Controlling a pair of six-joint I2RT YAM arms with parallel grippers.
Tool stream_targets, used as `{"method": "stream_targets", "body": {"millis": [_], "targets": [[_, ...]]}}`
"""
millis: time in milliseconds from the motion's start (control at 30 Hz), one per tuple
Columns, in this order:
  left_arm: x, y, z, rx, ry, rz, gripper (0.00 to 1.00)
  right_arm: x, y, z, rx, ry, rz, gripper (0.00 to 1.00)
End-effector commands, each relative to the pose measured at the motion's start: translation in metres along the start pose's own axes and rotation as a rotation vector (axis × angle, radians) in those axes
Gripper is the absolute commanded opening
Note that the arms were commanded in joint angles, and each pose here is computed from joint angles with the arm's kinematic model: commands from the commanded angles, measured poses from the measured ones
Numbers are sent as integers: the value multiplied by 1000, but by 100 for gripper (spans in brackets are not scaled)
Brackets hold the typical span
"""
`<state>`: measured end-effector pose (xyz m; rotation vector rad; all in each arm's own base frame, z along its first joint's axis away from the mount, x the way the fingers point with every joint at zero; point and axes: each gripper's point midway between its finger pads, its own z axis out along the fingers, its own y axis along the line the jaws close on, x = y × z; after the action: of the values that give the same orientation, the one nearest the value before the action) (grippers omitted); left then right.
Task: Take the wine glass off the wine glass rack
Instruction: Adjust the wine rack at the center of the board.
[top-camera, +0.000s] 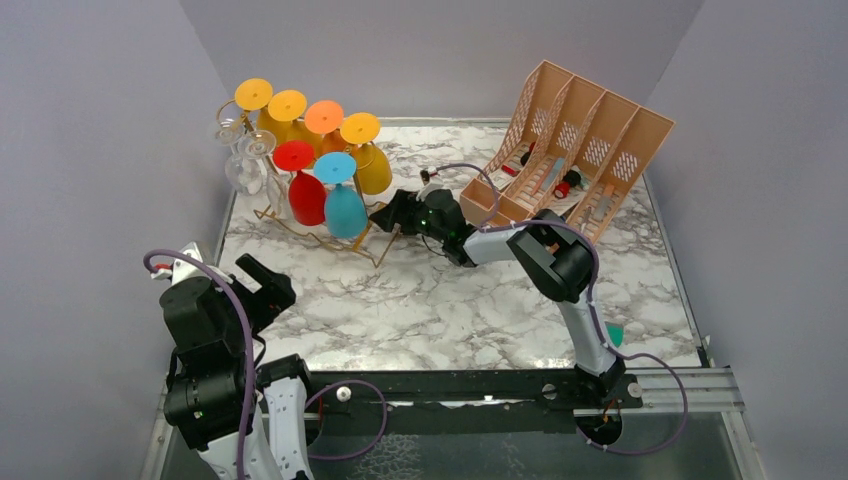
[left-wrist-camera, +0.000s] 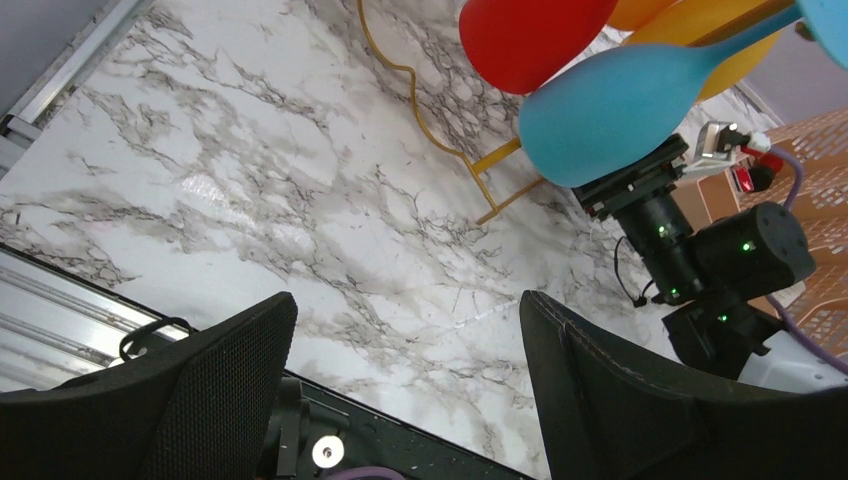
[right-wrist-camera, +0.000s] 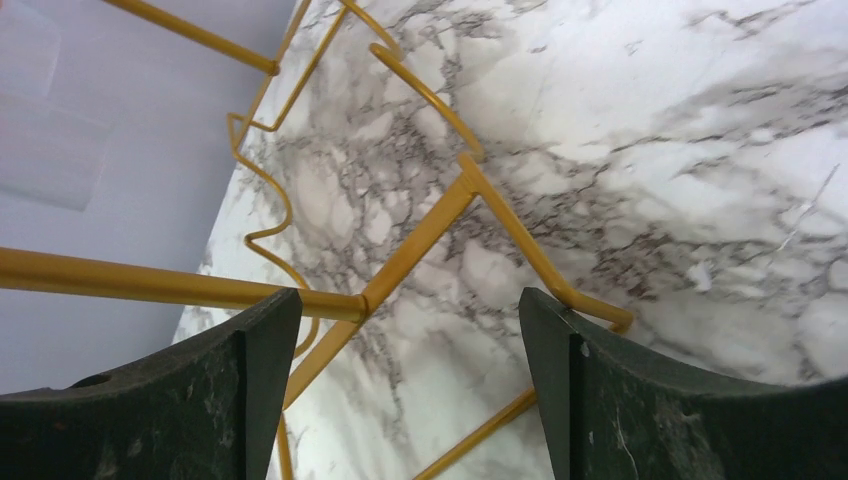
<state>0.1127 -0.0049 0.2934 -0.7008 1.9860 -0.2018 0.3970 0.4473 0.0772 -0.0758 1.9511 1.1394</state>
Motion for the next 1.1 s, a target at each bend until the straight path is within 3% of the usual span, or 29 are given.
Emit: {"method": "stream_targets", "body": {"millis": [0, 267, 433, 600, 867, 1067], "targets": [[-1, -7, 8, 41, 4, -12, 89, 2, -29, 13, 29, 49, -35, 81], [1, 3, 41, -6, 74, -8, 92, -19, -35, 14, 2, 57, -106, 81], [-3, 9, 70, -53, 89, -86, 96, -33, -8, -5, -105, 73, -157, 81], [-13, 23, 96, -128, 30, -149, 96, -34, 19, -39, -189, 91, -124, 81], [11, 51, 143, -194, 36, -170, 96, 8, 39, -101, -270, 187, 26, 79], [20, 59, 170, -193, 22, -205, 96, 50, 62, -110, -311, 215, 50, 78]]}}
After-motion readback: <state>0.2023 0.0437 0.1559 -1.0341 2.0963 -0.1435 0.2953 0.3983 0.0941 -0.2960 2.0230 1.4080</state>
